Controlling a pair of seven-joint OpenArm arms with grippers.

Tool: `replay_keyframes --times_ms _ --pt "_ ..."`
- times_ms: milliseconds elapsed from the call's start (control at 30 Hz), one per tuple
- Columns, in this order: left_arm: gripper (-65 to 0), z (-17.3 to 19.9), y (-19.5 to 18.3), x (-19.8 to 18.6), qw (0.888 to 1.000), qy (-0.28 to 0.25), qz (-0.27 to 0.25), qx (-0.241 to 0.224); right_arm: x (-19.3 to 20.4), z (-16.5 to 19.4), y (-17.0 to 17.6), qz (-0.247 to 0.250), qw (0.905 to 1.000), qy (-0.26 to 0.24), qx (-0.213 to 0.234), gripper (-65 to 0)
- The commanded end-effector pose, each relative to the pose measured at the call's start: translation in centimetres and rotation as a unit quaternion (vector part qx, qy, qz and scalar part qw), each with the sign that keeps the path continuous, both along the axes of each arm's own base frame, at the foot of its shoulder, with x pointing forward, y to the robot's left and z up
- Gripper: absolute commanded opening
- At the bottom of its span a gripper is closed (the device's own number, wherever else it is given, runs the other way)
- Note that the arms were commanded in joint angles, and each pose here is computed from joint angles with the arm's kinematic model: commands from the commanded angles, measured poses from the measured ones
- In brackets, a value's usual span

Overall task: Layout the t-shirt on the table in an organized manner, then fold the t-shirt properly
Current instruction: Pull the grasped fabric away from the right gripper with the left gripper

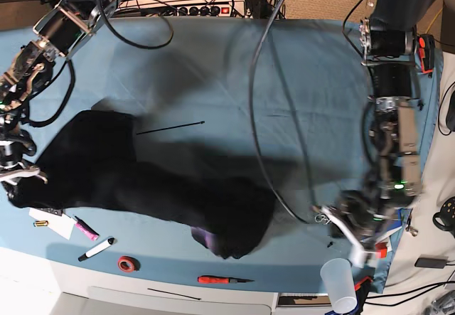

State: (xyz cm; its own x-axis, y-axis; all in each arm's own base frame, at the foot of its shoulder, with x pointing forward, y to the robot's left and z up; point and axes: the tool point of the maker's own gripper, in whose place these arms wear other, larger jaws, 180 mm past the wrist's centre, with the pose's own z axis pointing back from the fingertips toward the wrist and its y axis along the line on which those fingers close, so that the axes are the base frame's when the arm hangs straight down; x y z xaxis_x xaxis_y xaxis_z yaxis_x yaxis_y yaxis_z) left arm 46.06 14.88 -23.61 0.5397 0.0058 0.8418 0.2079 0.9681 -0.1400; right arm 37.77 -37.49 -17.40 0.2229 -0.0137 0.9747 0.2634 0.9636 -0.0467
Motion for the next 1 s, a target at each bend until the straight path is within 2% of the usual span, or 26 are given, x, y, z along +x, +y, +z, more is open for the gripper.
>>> replay_keyframes --times_ms 0,133,233,333,433,467,600,667,800,967 --pt "-65.0 3.1 -0.1 0.6 0.999 -0.047 -0.004 -0.016 0.6 2.7 0.6 0.020 0.9990 -0.040 -0.005 -65.0" --pt "-65.0 3.6 0.8 -1.2 0.997 -0.066 -0.013 -0.035 1.1 2.9 2.5 0.072 0.9964 -0.044 0.008 -65.0" --pt "-65.0 1.9 0.0 -2.7 0.997 -0.050 -0.027 -0.058 1.1 2.6 2.7 0.077 0.9963 -0.037 0.009 -65.0" --pt "-65.0 0.0 -1.8 -3.9 0.995 -0.030 -0.039 -0.092 1.0 2.3 2.7 0.076 0.9966 -0.030 0.010 -65.0" --pt "-65.0 -1.0 -4.9 -4.6 0.991 -0.038 -0.062 -0.113 0.9 2.0 2.7 0.076 0.9967 -0.027 0.011 -65.0" --pt "-62.7 -1.1 -6.3 -4.7 0.990 -0.043 -0.074 -0.113 0.9 2.0 2.7 0.075 0.9968 -0.025 0.010 -65.0" --pt "-41.9 -1.4 -11.9 -4.9 0.986 -0.082 -0.136 -0.047 0.6 1.1 2.4 0.070 0.9975 -0.011 0.005 -65.0" --pt "-35.1 -1.6 -14.4 -5.0 0.980 -0.113 -0.167 0.003 0.3 0.4 2.3 0.066 0.9978 0.002 0.001 -65.0" --pt "-33.9 -2.7 -18.6 -5.5 0.953 -0.155 -0.237 0.104 -0.4 -0.9 2.1 0.062 0.9979 0.022 -0.003 -65.0" --pt "-33.9 -5.9 -21.4 -5.3 0.918 -0.156 -0.299 0.207 -0.8 -1.8 2.1 0.061 0.9975 0.035 -0.002 -65.0"
